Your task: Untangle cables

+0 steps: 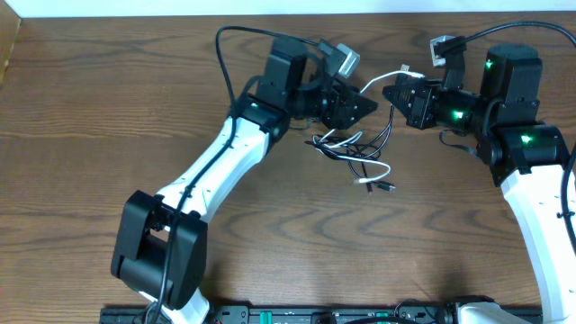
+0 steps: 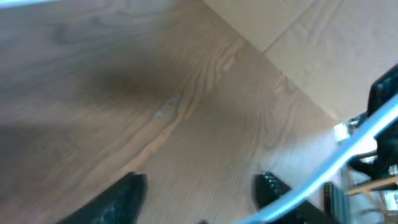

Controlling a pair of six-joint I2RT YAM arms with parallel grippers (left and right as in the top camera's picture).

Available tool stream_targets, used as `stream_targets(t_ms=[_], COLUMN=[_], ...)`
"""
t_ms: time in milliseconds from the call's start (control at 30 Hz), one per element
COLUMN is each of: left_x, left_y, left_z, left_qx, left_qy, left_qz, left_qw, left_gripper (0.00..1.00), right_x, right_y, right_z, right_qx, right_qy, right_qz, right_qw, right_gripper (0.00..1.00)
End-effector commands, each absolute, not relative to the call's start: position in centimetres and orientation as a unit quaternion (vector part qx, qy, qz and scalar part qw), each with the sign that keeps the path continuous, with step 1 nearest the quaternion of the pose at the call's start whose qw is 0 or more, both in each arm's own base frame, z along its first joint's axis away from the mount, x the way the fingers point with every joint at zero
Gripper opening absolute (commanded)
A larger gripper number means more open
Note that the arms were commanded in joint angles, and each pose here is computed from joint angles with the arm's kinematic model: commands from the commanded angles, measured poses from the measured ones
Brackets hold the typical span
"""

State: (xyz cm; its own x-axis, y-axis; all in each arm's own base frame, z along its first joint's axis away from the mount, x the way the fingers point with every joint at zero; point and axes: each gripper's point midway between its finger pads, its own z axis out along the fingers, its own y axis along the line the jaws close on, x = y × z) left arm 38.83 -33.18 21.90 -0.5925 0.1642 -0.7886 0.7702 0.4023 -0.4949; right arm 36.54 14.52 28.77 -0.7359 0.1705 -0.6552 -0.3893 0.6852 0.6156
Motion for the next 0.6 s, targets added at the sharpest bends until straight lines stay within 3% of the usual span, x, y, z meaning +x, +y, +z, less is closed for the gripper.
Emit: stream_targets(t_ms=[0, 100, 300, 567], left_x=[42.1, 45.8, 47.8, 44.0], left_y=[-31.4, -28.1, -23.5, -20.4], left_z=[20.8, 20.4, 27.1, 35.8], left_qx=[0.231, 0.119, 0.061, 0.049], left_qy=[0.812, 0.847, 0.817, 0.777], left_qz=[-0.391, -0.319, -0.312, -0.325], left_qw=[0.368, 0.409, 0.482, 0.537], left_gripper=[0.41, 0.09, 0.08, 0.07], right_x=[36.2, 36.2, 37.4, 38.9], right_y=[14.5, 14.2, 10.5, 9.7], right_z=[29.5, 29.0, 24.8, 17.7], right_qx=[-0.063, -0.054, 0.016, 0.031], right_qy=[0.84, 0.847, 0.898, 0.936], right_qz=[0.4, 0.39, 0.276, 0.235], right_qw=[0.36, 0.356, 0.342, 0.261], right_gripper=[0.01, 0.01, 0.01, 0.01])
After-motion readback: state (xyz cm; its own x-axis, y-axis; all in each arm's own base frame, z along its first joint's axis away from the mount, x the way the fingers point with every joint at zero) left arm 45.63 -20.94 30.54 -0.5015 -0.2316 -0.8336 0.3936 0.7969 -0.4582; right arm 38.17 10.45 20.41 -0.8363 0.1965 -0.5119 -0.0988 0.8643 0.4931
